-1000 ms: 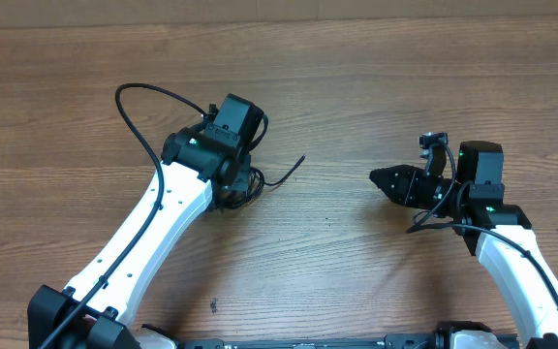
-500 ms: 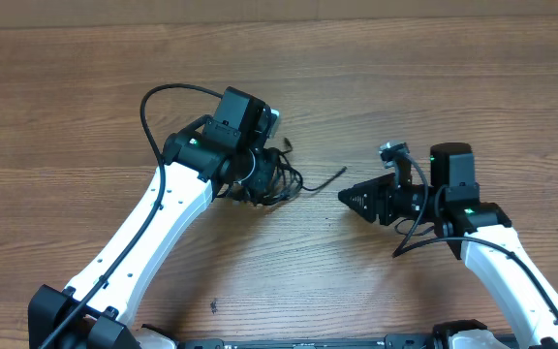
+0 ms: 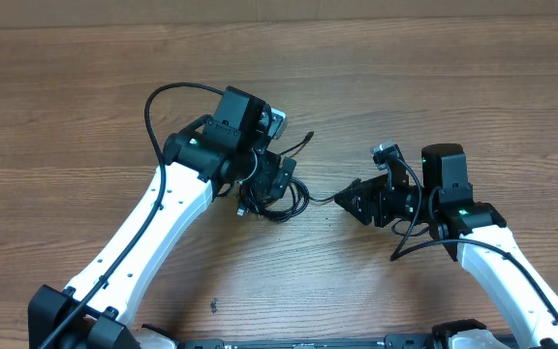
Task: Untangle cables
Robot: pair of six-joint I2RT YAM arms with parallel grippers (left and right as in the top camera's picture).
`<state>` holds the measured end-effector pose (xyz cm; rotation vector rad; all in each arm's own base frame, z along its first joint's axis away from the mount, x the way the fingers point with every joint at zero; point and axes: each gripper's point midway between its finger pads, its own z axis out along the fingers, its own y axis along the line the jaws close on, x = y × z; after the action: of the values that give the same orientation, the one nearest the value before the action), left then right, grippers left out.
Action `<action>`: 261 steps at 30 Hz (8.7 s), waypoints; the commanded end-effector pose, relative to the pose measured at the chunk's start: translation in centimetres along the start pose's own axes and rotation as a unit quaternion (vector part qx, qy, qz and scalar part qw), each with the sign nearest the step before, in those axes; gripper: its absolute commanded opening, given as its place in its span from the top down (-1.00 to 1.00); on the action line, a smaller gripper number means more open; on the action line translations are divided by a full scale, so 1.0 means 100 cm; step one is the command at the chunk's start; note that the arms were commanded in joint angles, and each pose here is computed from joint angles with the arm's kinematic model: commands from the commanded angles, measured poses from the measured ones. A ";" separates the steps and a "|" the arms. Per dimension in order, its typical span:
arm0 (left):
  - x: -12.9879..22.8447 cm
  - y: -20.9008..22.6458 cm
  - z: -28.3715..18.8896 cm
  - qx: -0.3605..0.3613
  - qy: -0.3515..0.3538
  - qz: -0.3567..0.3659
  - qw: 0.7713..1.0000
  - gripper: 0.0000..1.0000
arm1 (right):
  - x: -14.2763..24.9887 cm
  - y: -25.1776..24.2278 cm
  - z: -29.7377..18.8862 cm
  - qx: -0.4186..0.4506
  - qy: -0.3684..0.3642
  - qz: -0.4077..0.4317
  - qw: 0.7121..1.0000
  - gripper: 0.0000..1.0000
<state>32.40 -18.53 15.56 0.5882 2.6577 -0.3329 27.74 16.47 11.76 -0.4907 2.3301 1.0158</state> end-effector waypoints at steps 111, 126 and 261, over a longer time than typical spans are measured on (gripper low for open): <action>0.023 -0.022 0.082 0.100 0.075 0.124 0.984 0.92 | -0.014 0.015 -0.005 -0.024 -0.018 -0.050 0.998 -0.69; -0.014 -0.049 0.038 0.158 0.039 0.144 0.976 0.92 | -0.012 0.040 -0.008 -0.097 -0.022 -0.106 0.989 -0.69; 0.024 0.010 0.030 -0.045 0.145 -0.009 0.988 0.44 | -0.035 -0.044 -0.017 0.126 -0.078 0.107 0.983 -0.53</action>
<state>30.47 -19.78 10.57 0.6900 2.9857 -0.3211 31.61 12.74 11.08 -0.0283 2.4033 0.8136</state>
